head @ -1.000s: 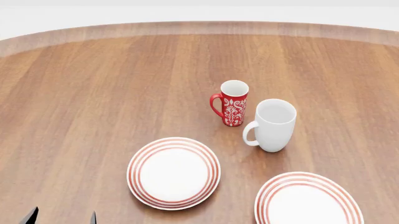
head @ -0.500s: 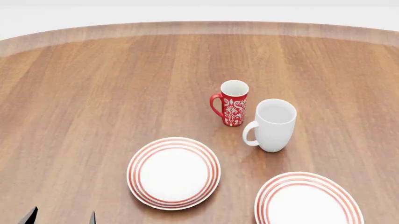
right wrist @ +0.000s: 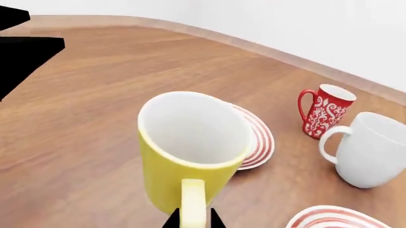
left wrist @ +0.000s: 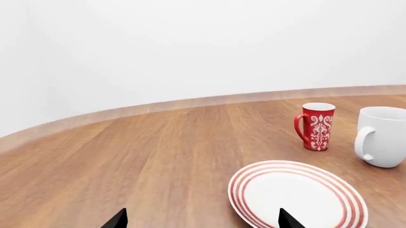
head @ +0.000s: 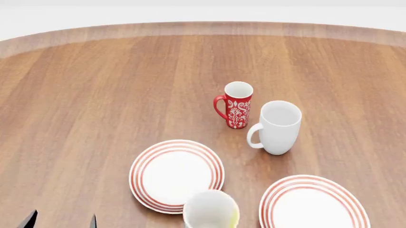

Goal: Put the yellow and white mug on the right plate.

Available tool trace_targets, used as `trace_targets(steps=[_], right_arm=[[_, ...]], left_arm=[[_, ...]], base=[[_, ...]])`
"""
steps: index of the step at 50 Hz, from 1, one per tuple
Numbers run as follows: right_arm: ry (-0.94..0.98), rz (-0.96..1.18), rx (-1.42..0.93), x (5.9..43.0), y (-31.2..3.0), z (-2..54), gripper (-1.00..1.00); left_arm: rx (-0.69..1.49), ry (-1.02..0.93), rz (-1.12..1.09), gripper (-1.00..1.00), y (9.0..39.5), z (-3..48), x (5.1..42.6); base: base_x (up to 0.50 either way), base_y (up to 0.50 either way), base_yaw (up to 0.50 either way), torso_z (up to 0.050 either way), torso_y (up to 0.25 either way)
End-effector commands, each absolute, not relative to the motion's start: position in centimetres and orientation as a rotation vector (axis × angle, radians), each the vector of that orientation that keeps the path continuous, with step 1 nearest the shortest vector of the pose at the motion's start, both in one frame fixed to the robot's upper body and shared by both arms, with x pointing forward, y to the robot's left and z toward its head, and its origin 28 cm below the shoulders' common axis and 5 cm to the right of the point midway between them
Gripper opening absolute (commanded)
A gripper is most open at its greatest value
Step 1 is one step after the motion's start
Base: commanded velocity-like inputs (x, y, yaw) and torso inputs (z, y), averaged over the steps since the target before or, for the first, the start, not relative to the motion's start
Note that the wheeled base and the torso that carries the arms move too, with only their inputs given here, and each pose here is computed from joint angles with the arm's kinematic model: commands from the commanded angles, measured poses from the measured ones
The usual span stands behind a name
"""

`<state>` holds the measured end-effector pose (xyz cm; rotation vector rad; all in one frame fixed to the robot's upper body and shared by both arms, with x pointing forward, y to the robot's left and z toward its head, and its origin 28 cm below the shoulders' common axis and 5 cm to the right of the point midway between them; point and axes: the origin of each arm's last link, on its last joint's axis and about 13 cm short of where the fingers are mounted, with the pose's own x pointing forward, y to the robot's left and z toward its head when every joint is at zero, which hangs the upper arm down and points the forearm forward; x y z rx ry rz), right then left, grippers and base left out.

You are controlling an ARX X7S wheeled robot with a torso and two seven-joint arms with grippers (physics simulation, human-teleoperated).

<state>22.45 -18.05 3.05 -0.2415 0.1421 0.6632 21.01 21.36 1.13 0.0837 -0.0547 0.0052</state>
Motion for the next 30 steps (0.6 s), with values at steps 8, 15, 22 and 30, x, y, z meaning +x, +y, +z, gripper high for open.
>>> trace_targets(steps=[8, 15, 22, 30], right_arm=[[0.066, 0.477, -0.189, 22.0, -20.5, 3.9, -1.0], [0.078, 0.34, -0.156, 22.7, -21.5, 2.7, -1.0], [0.065, 0.234, -0.154, 23.6, -21.8, 2.5, -1.0], [0.065, 0.145, -0.153, 24.0, -22.0, 2.7, -1.0]], left_arm=[[0.083, -0.073, 0.0, 1.0, 21.2, 1.3, 21.1], [0.085, -0.072, 0.001, 1.0, 21.2, 1.2, 21.1], [0.086, -0.073, 0.003, 1.0, 21.3, 1.2, 21.2], [0.086, -0.073, 0.003, 1.0, 21.3, 1.2, 21.2]], base=[[0.0, 0.0, 0.0, 0.0, 0.0], [0.0, 0.0, 0.0, 0.0, 0.002], [0.0, 0.0, 0.0, 0.0, 0.0], [0.0, 0.0, 0.0, 0.0, 0.0]])
